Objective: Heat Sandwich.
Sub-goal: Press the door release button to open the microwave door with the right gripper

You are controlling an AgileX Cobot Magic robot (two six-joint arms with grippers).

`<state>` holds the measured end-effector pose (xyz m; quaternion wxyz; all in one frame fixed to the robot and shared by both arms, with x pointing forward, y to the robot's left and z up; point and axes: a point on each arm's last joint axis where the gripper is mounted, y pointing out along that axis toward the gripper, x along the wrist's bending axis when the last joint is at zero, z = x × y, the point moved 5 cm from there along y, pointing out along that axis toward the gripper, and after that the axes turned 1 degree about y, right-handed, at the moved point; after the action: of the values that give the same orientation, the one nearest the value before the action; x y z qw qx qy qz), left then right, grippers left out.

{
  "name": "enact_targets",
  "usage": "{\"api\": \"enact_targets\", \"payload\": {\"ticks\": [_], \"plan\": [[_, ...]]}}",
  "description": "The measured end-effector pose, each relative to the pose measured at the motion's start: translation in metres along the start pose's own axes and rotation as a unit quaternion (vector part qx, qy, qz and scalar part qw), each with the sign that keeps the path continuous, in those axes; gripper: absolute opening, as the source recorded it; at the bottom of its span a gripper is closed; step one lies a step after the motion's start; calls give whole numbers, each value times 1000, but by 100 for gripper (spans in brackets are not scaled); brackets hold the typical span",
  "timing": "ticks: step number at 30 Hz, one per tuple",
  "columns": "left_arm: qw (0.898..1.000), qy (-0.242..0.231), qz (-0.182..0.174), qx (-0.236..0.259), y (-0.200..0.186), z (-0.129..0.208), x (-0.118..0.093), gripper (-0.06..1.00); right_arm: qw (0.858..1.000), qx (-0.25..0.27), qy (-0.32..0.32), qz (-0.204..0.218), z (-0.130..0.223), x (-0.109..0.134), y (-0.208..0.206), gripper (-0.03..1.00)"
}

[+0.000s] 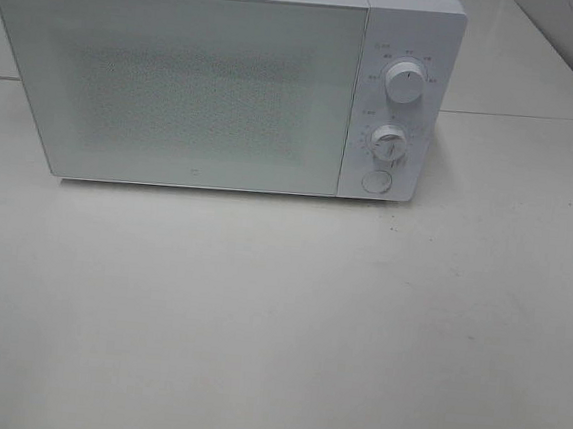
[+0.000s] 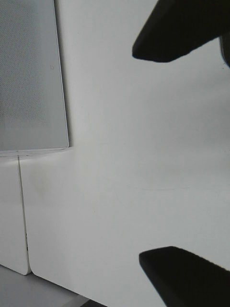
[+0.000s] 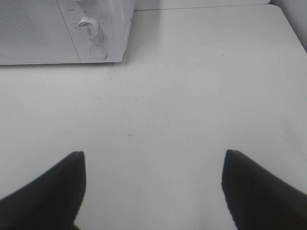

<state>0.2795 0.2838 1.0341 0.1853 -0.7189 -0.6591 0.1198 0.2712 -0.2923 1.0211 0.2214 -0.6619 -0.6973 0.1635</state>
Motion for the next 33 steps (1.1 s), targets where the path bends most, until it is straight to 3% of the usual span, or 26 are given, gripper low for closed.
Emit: {"api": "enact_targets", "payload": {"ticks": [21, 25, 33], "plan": [[1000, 0, 0, 0, 0, 0, 0, 99, 1000, -10, 0, -1, -4, 0, -2, 75], [1000, 0, 0, 0, 0, 0, 0, 99, 997, -79, 0, -6, -24, 2, -6, 75], [1000, 0, 0, 0, 0, 0, 0, 99, 994, -109, 1, -7, -51, 3, 7, 75]]}}
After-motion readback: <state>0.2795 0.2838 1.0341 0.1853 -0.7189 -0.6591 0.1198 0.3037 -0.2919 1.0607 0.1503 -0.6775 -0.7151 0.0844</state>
